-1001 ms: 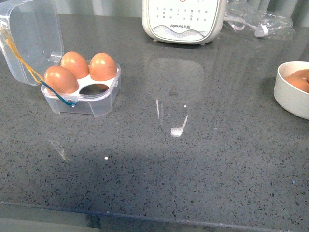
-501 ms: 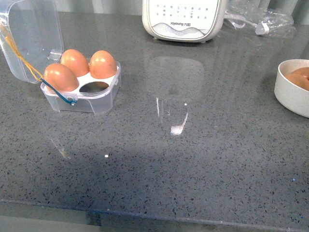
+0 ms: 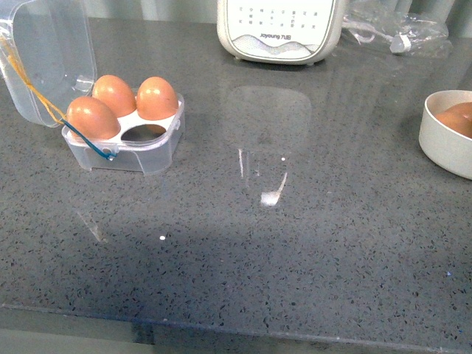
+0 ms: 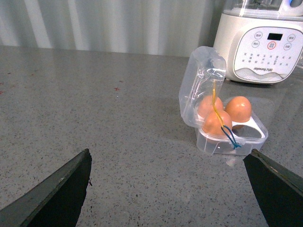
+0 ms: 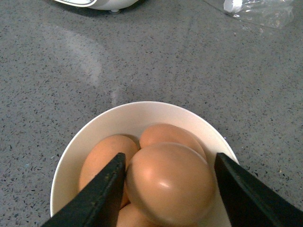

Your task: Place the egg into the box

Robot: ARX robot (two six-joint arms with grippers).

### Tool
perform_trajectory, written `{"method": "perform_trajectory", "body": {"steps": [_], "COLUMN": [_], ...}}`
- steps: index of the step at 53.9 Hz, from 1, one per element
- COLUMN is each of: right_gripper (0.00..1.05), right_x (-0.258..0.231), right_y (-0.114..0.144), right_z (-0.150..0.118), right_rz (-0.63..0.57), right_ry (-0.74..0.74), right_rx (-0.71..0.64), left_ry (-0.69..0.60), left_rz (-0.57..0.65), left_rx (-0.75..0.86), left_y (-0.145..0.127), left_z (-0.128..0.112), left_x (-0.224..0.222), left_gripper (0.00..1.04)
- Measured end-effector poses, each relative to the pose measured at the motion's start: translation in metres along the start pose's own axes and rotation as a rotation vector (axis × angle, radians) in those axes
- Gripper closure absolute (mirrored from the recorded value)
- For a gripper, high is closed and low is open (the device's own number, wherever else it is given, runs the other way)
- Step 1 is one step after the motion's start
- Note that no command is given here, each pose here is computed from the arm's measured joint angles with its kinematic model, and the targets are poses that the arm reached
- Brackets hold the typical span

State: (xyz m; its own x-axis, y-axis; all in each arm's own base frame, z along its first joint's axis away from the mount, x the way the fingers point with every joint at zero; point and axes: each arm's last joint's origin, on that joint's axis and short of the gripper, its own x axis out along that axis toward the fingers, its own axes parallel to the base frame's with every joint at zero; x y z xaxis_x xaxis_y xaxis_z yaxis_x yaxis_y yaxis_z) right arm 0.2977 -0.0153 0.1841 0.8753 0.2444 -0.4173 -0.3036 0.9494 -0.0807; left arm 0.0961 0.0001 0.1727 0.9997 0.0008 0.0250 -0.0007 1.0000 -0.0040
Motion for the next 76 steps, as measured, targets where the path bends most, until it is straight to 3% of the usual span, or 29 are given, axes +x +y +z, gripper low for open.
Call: {"method": "perform_trajectory", "body": {"steps": [9,20,28,36,41,58,76], "right_gripper": [0.62,0.65,0.65,0.65,0.65,0.66,0.66], "right_x": [-0.001,-0.008,-0.023,-0.023,-0.009,0.030,0.047], "right_y": [0.005,0.012,0.029,0.065,0.095,0.165,0.209], "right_z": [0.004,0.013,0.038,0.077,0.088,0.095,0.095], "right_rz": [0.011,0.032,0.103,0.267,0.369,0.544,0.678], "right_ry": [-0.015,-0.035,-0.103,-0.177,-0.176,-0.123,-0.080], "right_rx": [-0.008,0.003,0.020,0.007,-0.048,-0.156,-0.208], "left_ry": [0.000,0.000,0.000,0.000,0.000,0.000,0.000], "left_rz": [0.000,0.000,0.000,0.000,0.000,0.000,0.000], "left_rx": [0.000,0.000,0.000,0.000,0.000,0.000,0.000], "left_y": [0.000,0.000,0.000,0.000,0.000,0.000,0.000], "left_z": [0.000,0.000,0.000,0.000,0.000,0.000,0.000], "left_x": [0.000,0.000,0.000,0.000,0.000,0.000,0.000], "left_gripper": [0.07,0.07,0.07,0.07,0.07,0.07,0.07]}}
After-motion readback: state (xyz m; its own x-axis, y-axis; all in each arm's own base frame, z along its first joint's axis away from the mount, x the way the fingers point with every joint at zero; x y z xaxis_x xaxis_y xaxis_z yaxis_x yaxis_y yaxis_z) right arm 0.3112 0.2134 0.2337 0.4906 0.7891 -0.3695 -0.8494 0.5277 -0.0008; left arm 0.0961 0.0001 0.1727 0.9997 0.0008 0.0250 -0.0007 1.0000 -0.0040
